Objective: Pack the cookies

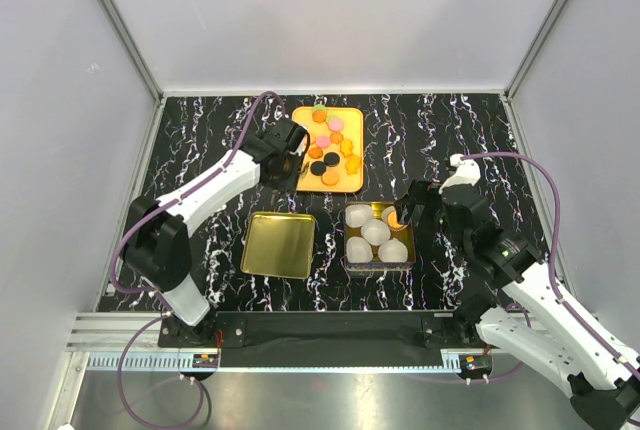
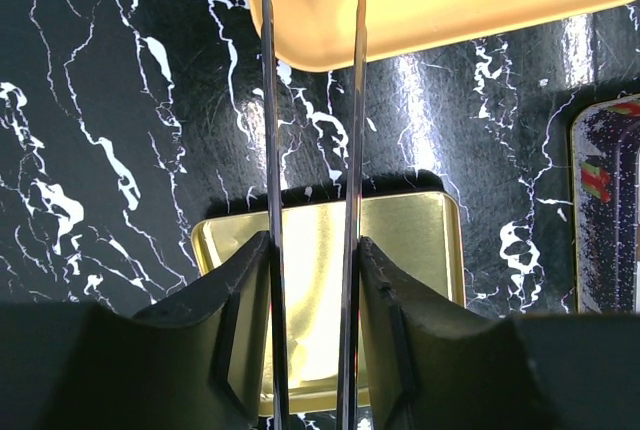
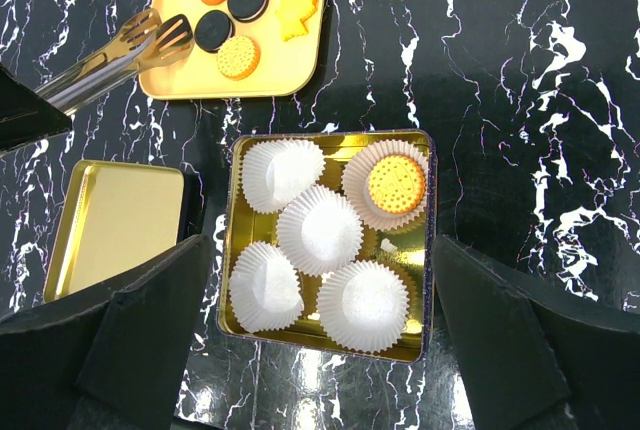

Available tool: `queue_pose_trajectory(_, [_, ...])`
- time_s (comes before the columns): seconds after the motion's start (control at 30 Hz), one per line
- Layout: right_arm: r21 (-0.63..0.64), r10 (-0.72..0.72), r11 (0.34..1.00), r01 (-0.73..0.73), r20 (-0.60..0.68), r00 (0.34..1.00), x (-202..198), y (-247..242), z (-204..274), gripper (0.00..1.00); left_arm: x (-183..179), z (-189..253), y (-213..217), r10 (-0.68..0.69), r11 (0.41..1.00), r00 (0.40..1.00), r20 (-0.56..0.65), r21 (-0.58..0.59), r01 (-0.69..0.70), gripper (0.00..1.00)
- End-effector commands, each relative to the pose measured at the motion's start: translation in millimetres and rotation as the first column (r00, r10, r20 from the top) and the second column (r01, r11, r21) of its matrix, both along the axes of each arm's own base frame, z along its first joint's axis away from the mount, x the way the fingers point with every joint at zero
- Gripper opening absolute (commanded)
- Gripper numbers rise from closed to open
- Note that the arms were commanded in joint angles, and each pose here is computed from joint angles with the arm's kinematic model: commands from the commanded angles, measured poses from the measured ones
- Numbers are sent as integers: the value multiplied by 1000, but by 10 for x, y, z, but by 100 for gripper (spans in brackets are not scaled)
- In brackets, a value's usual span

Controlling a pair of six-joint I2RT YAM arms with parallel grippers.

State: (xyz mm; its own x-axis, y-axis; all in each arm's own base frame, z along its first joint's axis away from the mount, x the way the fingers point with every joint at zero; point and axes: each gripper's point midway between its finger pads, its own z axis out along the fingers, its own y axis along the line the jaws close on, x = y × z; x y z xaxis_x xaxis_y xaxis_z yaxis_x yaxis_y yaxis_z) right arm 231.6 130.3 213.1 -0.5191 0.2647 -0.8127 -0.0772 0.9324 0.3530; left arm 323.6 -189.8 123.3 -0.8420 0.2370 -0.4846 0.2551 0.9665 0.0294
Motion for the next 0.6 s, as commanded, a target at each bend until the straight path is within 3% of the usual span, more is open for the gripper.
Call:
queue_pose_trajectory(0.0, [28, -3, 1000, 2, 29, 1000, 25, 29, 86, 100, 121, 366, -17, -7, 1000, 995, 97, -15, 8, 34])
queue_pose_trajectory(0.27, [15, -7, 1000, 7, 33, 999, 47, 16, 108, 100, 106, 661, -27, -20, 999, 989, 143, -45, 27, 32])
queue_pose_trajectory(0.57, [2, -6, 1000, 6, 41, 999, 103, 40, 172, 100, -190, 927, -252, -107, 989, 980, 170, -87, 123, 33])
